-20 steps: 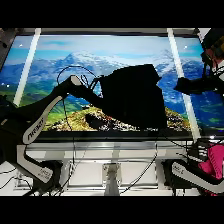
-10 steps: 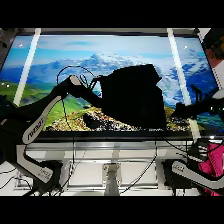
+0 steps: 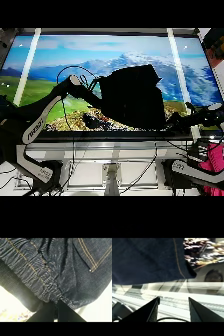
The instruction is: Fold the clothes and pants, and hang the long-sleeved shirts on hangers.
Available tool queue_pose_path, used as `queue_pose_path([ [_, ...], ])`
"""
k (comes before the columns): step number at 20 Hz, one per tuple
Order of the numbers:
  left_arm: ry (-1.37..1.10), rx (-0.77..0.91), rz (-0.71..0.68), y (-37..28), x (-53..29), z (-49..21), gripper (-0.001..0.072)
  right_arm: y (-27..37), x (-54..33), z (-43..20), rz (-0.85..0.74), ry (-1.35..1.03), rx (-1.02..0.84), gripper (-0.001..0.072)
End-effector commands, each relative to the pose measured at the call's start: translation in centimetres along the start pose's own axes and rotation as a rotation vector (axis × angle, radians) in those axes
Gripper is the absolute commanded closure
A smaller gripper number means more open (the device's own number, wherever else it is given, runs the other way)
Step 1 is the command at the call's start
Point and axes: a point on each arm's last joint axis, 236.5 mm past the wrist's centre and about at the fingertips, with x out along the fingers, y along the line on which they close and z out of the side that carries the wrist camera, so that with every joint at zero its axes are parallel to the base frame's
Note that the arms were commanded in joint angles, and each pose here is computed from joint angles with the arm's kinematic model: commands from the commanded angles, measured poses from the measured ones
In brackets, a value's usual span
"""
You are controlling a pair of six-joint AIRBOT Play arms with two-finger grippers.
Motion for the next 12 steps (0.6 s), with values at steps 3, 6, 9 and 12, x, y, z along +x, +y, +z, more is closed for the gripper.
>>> queue_pose_path([
  [3, 0.018, 0.000, -0.014, -0.3, 0.0, -0.4, 0.0696, -0.9, 1.8, 1.6, 0.023, 0.009, 0.085, 0.0312],
  [6, 0.018, 0.000, -0.014, -0.3, 0.0, -0.4, 0.0696, -1.3, 2.6, 1.6, 0.024, 0.036, 0.121, 0.0312],
  [9, 0.018, 0.000, -0.014, -0.3, 0.0, -0.4, 0.0696, -1.4, 2.9, 3.0, 0.035, -0.012, 0.132, 0.0408],
  [12, 0.018, 0.000, -0.014, -0.3, 0.0, -0.4, 0.0696, -0.8, 2.8, 4.4, 0.064, -0.070, 0.133, 0.0702],
])
